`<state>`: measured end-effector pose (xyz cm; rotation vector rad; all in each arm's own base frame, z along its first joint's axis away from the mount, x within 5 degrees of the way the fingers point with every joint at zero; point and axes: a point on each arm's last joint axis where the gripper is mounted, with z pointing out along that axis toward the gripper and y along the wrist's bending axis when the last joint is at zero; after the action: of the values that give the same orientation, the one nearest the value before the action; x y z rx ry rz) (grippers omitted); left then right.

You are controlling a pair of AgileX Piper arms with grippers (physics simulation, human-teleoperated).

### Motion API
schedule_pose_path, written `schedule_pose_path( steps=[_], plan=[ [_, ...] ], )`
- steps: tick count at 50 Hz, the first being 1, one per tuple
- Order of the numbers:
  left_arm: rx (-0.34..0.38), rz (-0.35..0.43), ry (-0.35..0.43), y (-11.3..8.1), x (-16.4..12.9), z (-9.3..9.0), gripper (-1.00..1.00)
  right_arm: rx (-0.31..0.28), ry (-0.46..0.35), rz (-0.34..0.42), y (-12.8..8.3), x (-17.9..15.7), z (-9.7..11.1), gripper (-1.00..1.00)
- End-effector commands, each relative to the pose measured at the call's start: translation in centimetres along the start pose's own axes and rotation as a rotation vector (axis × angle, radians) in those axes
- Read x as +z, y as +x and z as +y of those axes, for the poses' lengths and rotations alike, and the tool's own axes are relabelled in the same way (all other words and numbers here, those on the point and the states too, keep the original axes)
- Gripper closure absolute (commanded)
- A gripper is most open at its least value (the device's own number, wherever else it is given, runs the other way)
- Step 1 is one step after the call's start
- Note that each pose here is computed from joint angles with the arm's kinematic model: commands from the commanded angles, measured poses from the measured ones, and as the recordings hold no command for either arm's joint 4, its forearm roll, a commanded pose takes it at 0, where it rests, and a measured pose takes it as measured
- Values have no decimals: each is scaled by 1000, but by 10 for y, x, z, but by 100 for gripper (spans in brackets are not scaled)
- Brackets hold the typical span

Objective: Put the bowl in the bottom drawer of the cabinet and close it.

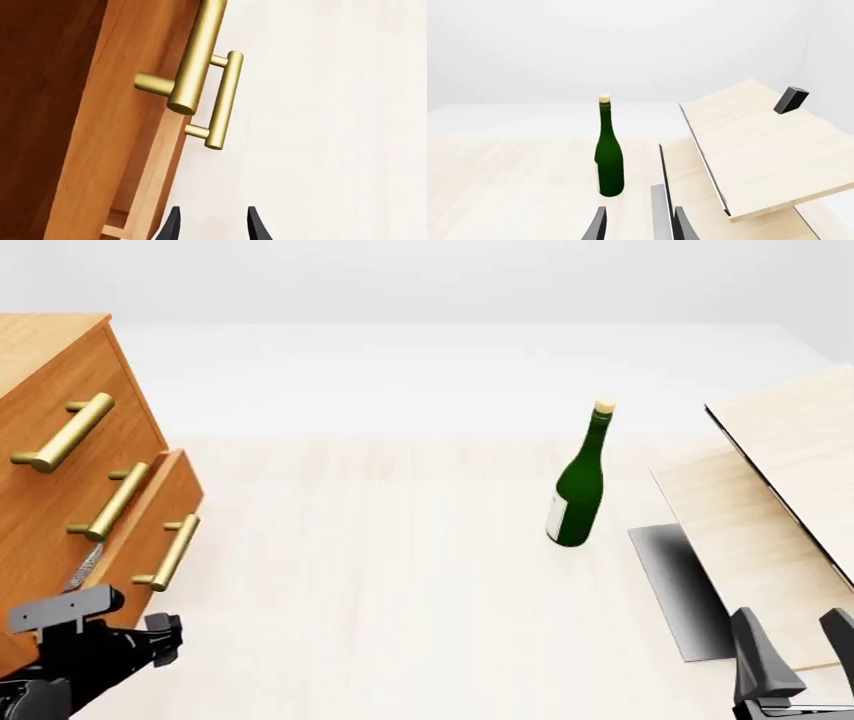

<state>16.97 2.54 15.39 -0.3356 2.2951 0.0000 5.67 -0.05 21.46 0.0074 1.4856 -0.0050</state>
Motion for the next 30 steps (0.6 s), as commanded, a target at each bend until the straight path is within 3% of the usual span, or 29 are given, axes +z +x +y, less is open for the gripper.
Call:
schedule_pose_path(
  steps=[1, 13, 30],
  plan=[
    [-88, 17, -91, 5, 2, 21, -100, 0, 0, 0, 0, 0, 0, -100],
    [-131, -25, -175, -1, -3, 41, -100, 0, 0, 0, 0, 0, 0, -100],
    [-108, -126, -268, -16, -24, 58, -100, 0, 0, 0, 0, 0, 0, -100]
  ],
)
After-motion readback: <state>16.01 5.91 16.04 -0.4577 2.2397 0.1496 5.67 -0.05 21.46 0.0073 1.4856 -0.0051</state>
